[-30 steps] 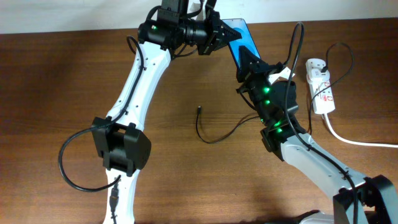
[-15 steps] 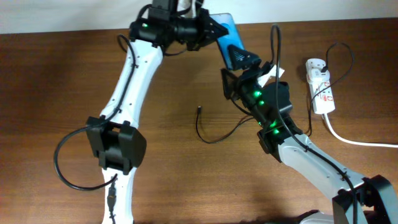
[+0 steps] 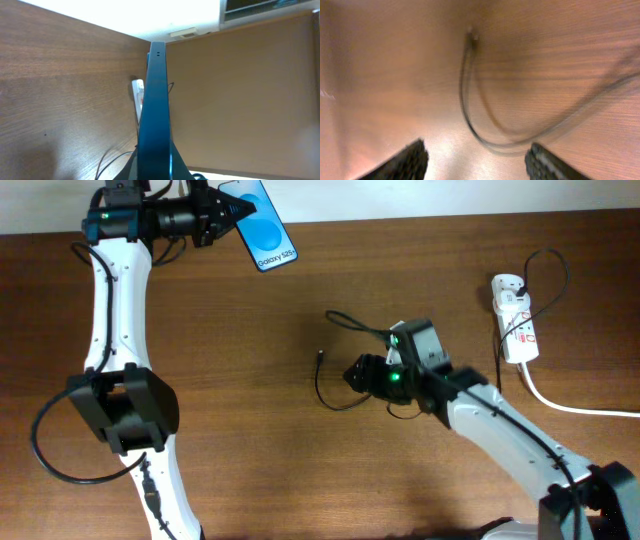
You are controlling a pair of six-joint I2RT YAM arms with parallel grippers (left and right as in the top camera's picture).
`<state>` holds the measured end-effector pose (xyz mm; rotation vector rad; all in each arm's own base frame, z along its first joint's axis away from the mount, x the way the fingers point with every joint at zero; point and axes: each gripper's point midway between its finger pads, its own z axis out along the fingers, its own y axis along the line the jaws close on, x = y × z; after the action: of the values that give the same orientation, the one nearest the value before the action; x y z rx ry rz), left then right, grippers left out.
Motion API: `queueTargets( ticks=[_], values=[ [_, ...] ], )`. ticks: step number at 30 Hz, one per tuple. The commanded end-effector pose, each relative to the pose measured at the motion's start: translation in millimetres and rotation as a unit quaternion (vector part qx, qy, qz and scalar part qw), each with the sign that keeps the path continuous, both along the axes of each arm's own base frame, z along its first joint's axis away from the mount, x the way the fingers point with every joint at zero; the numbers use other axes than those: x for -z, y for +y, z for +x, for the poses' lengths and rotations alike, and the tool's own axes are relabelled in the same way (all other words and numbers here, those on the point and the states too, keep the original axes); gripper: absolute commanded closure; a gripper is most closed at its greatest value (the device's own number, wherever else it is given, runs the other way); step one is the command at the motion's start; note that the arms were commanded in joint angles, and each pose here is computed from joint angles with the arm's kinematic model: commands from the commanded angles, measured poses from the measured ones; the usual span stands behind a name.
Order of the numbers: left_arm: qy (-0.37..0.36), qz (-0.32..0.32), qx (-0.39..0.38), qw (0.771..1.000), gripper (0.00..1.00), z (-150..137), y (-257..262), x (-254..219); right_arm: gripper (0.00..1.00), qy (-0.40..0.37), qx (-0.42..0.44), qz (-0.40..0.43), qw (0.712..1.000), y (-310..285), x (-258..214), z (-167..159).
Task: Plug charger to phone and switch on socket
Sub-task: 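Move the right gripper to the black USB-C cable end and grasp it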
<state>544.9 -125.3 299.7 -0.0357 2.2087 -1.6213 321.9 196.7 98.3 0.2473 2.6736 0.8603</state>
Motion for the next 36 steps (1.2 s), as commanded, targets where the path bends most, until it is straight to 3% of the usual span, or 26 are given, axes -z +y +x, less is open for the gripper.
queueTargets(
  ticks=[1, 3, 7, 13, 24, 28, 35, 36],
  values=[
    [-0.035, -0.036, 0.021, 0.999, 1.00, -10, 24, -25, 0.34, -0.060, -0.049, -0.051, 0.996, 7, -54, 37],
    [-0.037, -0.048, 0.020, 0.998, 1.00, -12, 37, -29, 0.42, -0.044, -0.058, -0.054, 0.996, 20, -52, 54],
    [-0.038, -0.049, -0.001, 0.998, 1.00, -9, 63, -30, 0.63, 0.024, -0.042, -0.044, 0.998, 60, 13, 67],
    [-0.038, -0.051, -0.009, 0.998, 1.00, -9, 73, -31, 0.64, 0.051, -0.056, -0.064, 0.995, 82, 74, 65],
    [-0.024, -0.055, -0.009, 0.998, 1.00, -11, 72, -29, 0.65, 0.050, -0.048, -0.075, 0.995, 83, 107, 75],
    [-0.024, -0.055, -0.009, 0.998, 1.00, -11, 72, -29, 0.75, 0.054, -0.048, -0.078, 0.994, 82, 111, 74],
    [-0.025, -0.059, -0.004, 0.998, 1.00, -12, 72, -30, 0.76, 0.075, -0.049, -0.088, 0.992, 74, 124, 60],
    [-0.025, -0.059, -0.004, 0.998, 1.00, -12, 72, -30, 0.92, 0.075, -0.049, -0.088, 0.992, 74, 124, 60]
  ],
)
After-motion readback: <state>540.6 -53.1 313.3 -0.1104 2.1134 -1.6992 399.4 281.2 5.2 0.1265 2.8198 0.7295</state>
